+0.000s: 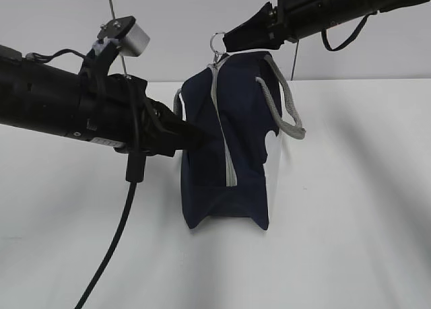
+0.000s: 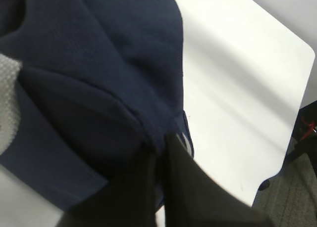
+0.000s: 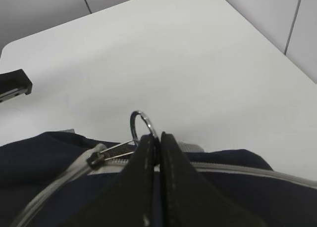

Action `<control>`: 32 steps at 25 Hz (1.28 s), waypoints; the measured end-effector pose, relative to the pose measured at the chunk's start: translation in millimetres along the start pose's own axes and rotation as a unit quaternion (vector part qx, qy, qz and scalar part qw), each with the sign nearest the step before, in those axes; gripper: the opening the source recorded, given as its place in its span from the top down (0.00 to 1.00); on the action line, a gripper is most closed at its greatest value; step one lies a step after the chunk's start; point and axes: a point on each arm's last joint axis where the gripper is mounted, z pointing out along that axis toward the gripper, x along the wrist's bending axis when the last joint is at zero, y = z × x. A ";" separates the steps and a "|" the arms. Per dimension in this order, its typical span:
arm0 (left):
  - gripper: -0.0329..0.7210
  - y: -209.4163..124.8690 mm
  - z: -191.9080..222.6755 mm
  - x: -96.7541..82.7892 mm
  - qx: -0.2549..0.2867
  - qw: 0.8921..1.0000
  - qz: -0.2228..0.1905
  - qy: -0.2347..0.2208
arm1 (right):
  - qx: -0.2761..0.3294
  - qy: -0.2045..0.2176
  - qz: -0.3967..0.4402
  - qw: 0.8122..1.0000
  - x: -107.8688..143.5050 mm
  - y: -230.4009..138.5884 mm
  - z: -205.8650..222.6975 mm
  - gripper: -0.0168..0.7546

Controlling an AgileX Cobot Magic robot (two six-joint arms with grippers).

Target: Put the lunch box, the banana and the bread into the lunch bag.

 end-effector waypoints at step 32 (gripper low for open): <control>0.95 -6.4 -1.8 -13.0 0.035 0.996 0.027 -0.076 | -0.016 -0.139 -0.012 0.990 -47.8 -4.8 8.5 0.98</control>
